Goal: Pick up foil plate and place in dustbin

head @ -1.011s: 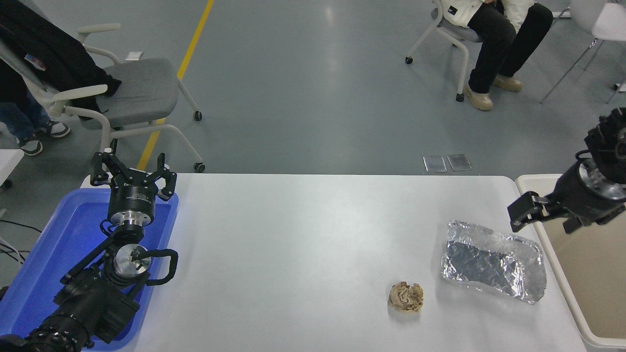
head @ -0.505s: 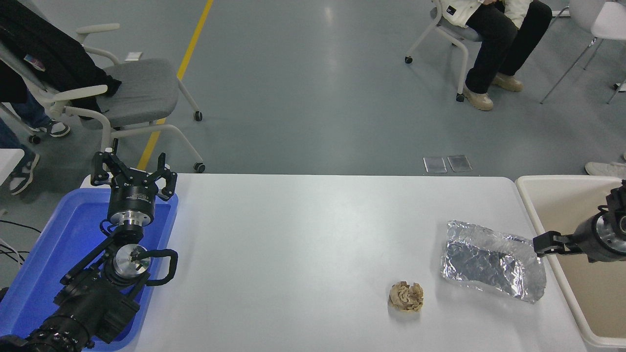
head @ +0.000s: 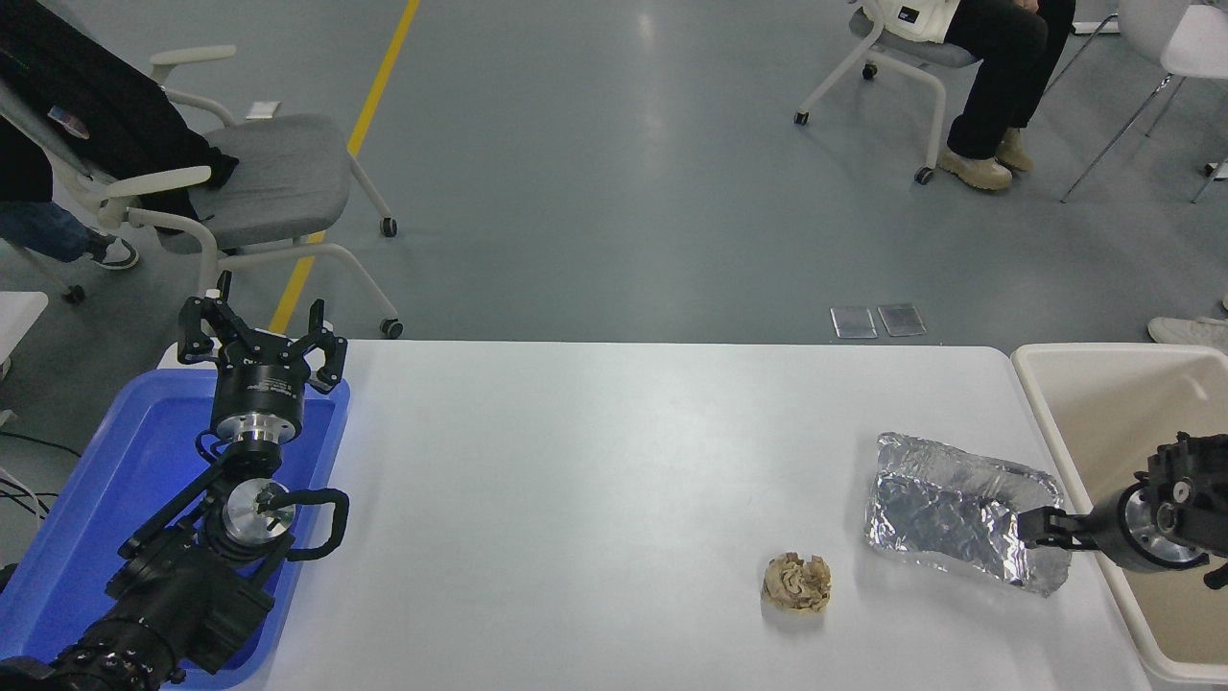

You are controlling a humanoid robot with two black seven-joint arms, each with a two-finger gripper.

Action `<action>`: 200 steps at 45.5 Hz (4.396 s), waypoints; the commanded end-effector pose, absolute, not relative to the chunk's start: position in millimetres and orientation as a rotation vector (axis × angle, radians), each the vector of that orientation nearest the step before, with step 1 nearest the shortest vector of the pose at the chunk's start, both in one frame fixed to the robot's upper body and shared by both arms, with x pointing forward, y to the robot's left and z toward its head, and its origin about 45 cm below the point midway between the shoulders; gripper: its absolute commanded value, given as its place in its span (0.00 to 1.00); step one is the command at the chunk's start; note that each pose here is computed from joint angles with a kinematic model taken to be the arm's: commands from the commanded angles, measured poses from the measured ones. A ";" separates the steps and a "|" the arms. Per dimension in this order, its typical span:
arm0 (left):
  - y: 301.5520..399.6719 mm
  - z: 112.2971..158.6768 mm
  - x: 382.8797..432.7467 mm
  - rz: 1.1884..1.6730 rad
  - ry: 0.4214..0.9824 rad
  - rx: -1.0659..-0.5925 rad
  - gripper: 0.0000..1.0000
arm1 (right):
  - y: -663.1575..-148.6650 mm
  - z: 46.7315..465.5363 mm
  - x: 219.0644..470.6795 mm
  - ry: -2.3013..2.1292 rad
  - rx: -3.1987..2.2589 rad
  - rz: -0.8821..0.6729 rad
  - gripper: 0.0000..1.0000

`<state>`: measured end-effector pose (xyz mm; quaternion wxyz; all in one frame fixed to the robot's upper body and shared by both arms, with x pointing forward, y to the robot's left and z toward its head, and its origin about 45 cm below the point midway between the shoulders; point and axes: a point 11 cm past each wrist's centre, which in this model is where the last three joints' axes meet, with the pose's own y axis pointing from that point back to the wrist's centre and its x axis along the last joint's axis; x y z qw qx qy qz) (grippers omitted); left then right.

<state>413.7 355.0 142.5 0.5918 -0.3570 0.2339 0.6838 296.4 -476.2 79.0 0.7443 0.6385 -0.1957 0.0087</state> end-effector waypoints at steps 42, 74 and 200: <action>355.0 142.6 413.7 1.590 0.544 -0.830 0.99 | -487.1 273.5 350.6 -0.494 1.413 0.170 0.00; 355.2 141.9 413.2 1.591 0.545 -0.829 0.99 | -481.2 448.1 339.6 -0.453 1.202 0.285 0.00; 355.0 142.6 413.7 1.590 0.544 -0.830 0.99 | -410.6 336.5 330.4 -0.379 1.475 0.252 1.00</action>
